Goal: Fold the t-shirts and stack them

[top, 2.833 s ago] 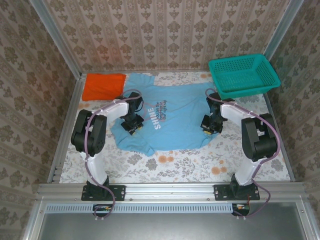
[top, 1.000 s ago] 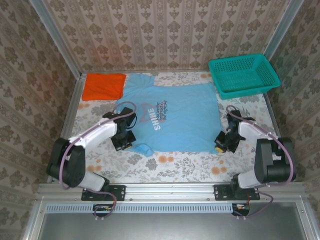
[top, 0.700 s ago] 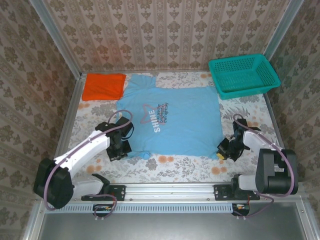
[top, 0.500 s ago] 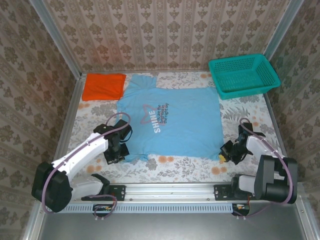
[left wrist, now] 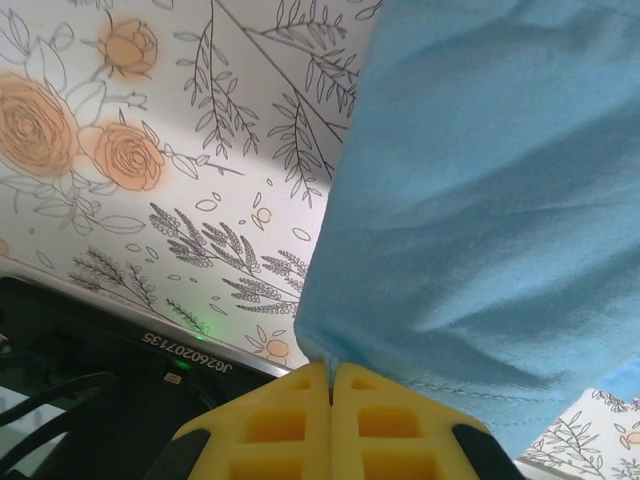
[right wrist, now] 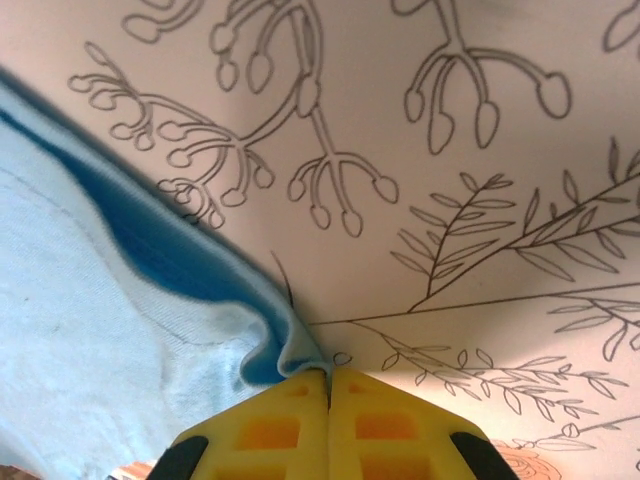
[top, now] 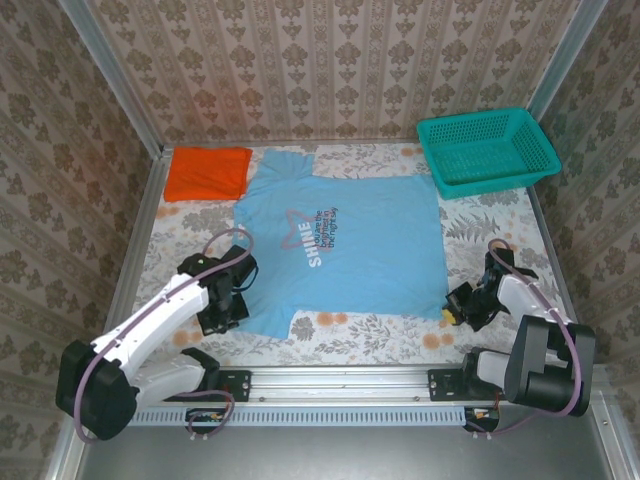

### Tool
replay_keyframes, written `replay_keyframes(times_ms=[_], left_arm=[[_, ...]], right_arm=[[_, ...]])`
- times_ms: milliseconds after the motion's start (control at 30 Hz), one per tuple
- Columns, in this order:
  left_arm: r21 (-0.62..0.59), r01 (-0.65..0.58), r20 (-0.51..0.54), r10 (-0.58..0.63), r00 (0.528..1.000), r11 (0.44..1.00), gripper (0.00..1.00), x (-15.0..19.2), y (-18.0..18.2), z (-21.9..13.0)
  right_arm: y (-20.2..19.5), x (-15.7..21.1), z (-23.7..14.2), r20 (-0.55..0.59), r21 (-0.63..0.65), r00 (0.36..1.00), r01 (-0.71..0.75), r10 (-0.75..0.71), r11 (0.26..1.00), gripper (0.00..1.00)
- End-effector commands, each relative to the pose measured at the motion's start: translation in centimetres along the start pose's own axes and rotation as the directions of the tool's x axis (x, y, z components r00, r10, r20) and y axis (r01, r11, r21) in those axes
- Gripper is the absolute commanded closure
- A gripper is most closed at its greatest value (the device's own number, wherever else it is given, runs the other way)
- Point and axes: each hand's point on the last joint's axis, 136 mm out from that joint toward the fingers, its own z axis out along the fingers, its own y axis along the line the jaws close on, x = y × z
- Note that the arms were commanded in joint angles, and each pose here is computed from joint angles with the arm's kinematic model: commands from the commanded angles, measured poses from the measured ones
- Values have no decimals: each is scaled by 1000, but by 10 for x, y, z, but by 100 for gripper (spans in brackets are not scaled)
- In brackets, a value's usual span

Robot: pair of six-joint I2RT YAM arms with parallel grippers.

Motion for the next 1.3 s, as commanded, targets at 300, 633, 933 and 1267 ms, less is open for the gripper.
replay_keyframes(times_ms=[300, 633, 933, 1267], left_arm=[[88, -225, 82, 218, 972, 970, 100, -87, -72, -72], [100, -220, 73, 214, 974, 970, 100, -191, -103, -83], [82, -200, 67, 195, 979, 976, 100, -259, -117, -65], [119, -116, 57, 110, 992, 986, 85, -302, -123, -42]], right_arm=[[62, -44, -43, 58, -22, 994, 95, -94, 995, 100], [108, -92, -29, 45, 57, 989, 136, -138, 989, 100], [125, -114, -8, 42, 121, 988, 141, -147, 983, 100], [128, -133, -8, 68, 163, 989, 118, -131, 979, 85]])
